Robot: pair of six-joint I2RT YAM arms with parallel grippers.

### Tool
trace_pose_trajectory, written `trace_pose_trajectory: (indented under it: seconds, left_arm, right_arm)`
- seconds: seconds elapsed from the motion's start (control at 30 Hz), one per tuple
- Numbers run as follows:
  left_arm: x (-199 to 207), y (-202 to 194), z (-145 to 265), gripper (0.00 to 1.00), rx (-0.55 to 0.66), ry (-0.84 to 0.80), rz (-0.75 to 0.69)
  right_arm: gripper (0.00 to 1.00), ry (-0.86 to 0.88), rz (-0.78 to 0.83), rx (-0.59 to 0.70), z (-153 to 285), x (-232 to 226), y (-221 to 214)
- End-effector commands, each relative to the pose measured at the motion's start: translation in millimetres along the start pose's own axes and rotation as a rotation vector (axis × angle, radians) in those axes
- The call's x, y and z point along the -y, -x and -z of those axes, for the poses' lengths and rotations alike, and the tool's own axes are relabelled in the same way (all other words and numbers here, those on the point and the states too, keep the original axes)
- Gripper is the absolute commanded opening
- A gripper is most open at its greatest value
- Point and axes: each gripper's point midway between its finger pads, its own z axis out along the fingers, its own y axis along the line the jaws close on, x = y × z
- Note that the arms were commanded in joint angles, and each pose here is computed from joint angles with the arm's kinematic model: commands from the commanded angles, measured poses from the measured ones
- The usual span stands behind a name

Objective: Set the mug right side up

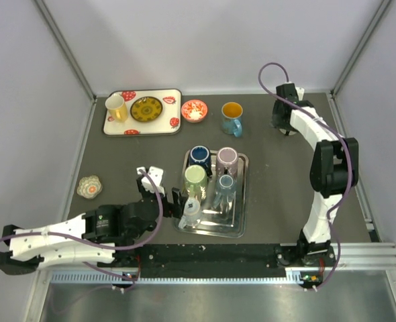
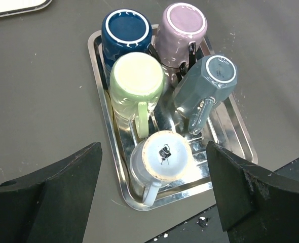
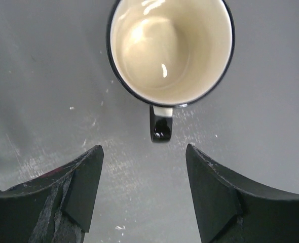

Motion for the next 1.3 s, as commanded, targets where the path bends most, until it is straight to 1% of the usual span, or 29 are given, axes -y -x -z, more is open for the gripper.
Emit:
trace_pose_trajectory:
  seconds: [0.0,0.33,0.47,0.6,0.7,0.73,0.8,0.9,0.93,0.97,1.0,1.1,1.13,1.23,1.27]
  left_arm:
    - [7.6,12.7,-5.4,0.89,0.045,-0.006,0.013]
    - [25.0,19.0,-15.4,0.89,0.040,-0.047,-0.002]
    - [29.1,16.0,-19.7,0.89,0.026,-0.054,0.000]
    - [30.6,13.1,-22.0,0.89,0.016,-0.056,0.002]
    - [30.8,11.4,-23.5,0.89,0.013,-0.055,0.004]
    - [30.5,10.6,-23.8,0.89,0.010,-0.053,0.005]
    - [30.7,8.4,-24.6,0.89,0.004,-0.053,0.009]
    - [31.1,7.1,-24.7,0.88,-0.001,-0.056,0.012]
    - [30.9,7.6,-24.6,0.88,0.000,-0.054,0.012]
    - [30.4,7.5,-24.7,0.88,-0.001,-0.052,0.014]
    - [30.5,7.4,-24.4,0.88,-0.002,-0.054,0.017]
    - [30.7,9.3,-23.2,0.88,0.005,-0.058,0.031]
    - [32.2,10.6,-22.7,0.88,0.008,-0.066,0.039]
    - [35.2,17.1,-20.6,0.87,0.029,-0.085,0.063]
    - [35.4,18.4,-20.4,0.87,0.035,-0.086,0.067]
  right_arm:
    - [0.67,-0.013,-0.009,0.069,-5.5,1.7,35.6]
    - [0.59,-0.015,-0.029,0.055,-25.7,13.7,42.7]
    - [0.50,-0.010,-0.028,0.043,-31.4,13.0,40.2]
    - [0.43,-0.017,-0.029,0.031,-37.7,13.5,36.9]
    - [0.33,-0.021,-0.033,0.028,-40.9,14.9,36.9]
    - [0.27,-0.020,-0.034,0.027,-41.4,15.2,37.1]
    - [0.22,-0.018,-0.037,0.021,-43.2,15.3,35.9]
    - [0.11,-0.022,-0.040,0.014,-44.9,16.9,33.8]
    - [0.05,-0.025,-0.043,0.012,-44.4,18.2,33.4]
    - [0.03,-0.025,-0.045,0.007,-43.9,18.3,32.2]
    - [0.00,-0.021,-0.057,0.014,-38.8,19.0,34.0]
    - [0.00,-0.001,-0.073,0.019,-24.4,19.5,32.1]
    - [0.00,0.014,-0.085,0.054,-8.1,21.2,42.0]
    - [0.00,0.041,-0.092,0.072,13.1,23.3,40.7]
    - [0.00,0.065,-0.104,0.105,31.3,24.2,47.9]
